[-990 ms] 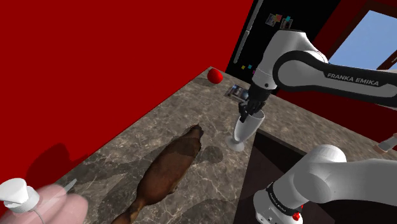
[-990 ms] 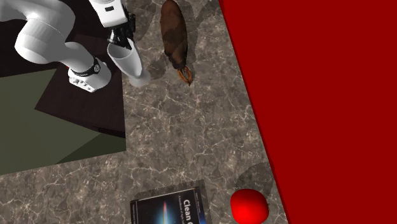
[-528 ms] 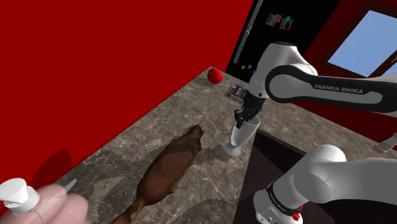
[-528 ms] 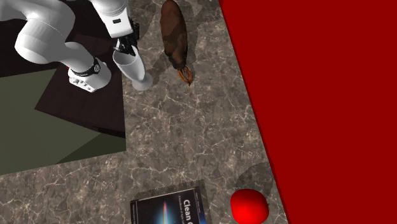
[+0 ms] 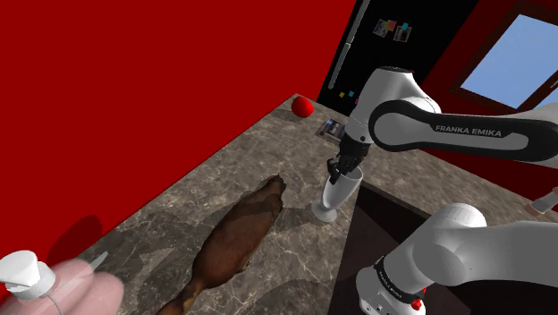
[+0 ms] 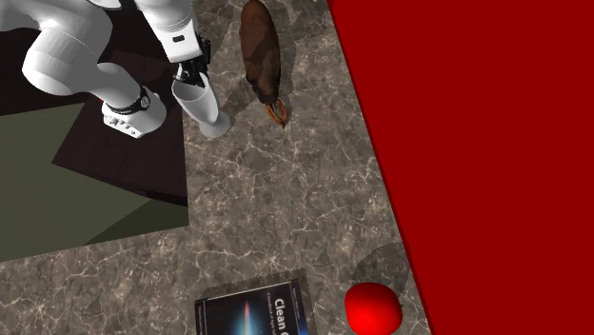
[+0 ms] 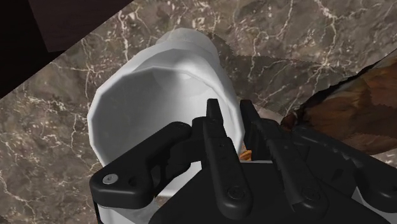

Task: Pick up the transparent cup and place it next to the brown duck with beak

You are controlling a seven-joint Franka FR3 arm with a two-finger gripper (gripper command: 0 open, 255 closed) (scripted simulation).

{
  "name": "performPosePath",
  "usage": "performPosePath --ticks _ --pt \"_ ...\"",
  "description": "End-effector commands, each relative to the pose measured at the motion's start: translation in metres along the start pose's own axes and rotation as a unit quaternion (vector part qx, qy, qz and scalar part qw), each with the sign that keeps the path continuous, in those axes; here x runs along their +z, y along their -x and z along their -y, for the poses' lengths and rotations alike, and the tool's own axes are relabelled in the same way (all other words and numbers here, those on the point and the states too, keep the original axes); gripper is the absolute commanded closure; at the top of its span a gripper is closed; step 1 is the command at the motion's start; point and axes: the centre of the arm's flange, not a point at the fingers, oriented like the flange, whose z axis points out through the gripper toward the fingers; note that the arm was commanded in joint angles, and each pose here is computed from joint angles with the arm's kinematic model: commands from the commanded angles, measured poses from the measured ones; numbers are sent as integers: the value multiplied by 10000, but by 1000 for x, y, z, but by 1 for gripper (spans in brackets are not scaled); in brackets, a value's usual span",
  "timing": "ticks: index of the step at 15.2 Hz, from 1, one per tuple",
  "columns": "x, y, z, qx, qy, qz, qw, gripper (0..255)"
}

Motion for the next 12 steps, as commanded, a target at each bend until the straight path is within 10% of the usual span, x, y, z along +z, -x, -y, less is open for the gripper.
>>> performPosePath --ticks 1,2,12 --pt "0 0 0 0 -1 -4 10000 255" --pt "0 0 0 0 -1 -4 10000 0" --pt "-50 0 0 0 -1 -4 10000 0"
